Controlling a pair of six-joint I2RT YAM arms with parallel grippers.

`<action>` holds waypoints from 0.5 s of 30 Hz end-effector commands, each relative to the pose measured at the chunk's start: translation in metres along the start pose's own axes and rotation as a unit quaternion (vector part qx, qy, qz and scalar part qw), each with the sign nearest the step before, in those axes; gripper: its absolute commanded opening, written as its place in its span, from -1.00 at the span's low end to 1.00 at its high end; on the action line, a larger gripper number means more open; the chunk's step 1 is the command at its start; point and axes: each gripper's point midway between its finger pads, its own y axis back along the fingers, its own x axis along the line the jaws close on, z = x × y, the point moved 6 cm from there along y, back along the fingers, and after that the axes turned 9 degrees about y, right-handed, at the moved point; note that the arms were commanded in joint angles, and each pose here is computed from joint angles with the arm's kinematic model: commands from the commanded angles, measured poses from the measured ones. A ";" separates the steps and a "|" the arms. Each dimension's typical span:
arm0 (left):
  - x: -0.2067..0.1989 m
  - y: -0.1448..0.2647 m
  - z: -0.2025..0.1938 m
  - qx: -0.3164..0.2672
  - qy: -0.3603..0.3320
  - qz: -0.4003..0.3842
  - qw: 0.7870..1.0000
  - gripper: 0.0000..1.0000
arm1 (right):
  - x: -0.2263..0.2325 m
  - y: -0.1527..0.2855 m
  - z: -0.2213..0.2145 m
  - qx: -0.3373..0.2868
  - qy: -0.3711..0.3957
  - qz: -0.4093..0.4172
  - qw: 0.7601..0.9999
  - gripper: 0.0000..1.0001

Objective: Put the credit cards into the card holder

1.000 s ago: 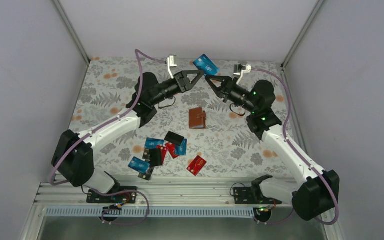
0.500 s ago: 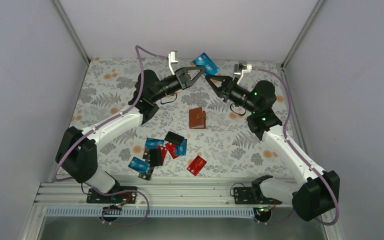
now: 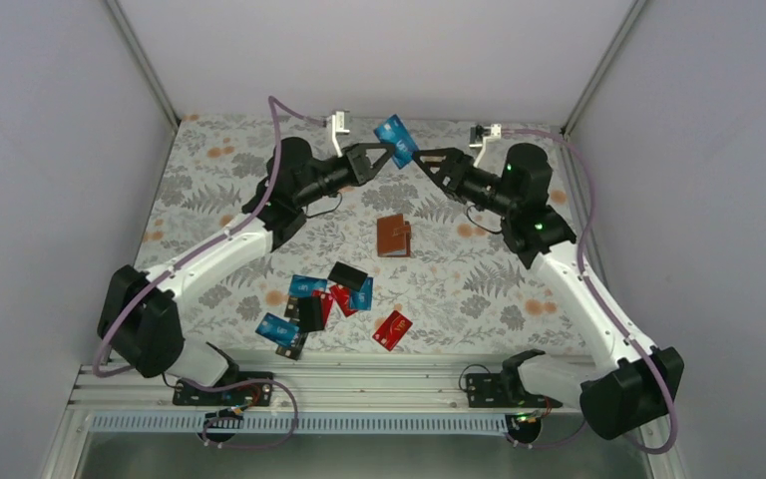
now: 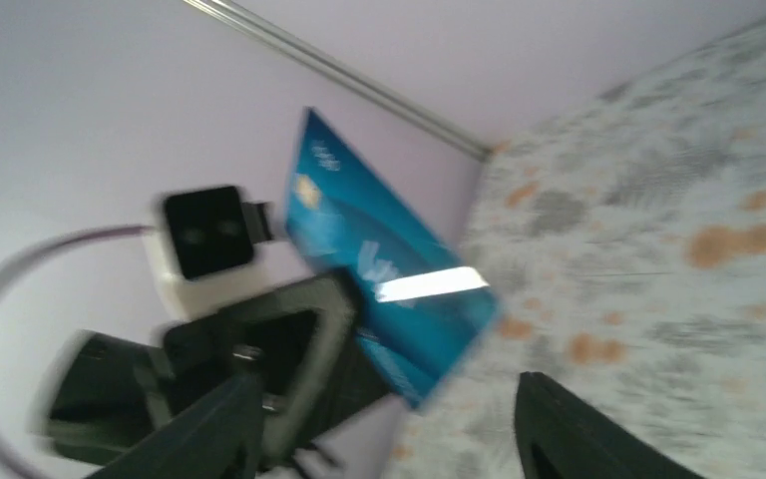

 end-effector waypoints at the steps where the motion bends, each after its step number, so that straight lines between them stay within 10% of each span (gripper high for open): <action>1: 0.041 0.030 -0.004 -0.003 -0.064 0.169 0.983 -0.95 | -0.075 0.004 -0.033 0.085 0.026 -0.147 0.985 0.43; 15: 0.174 0.059 -0.046 0.113 -0.084 0.452 0.881 -0.95 | -0.186 -0.023 -0.118 0.238 -0.039 -0.168 0.956 0.61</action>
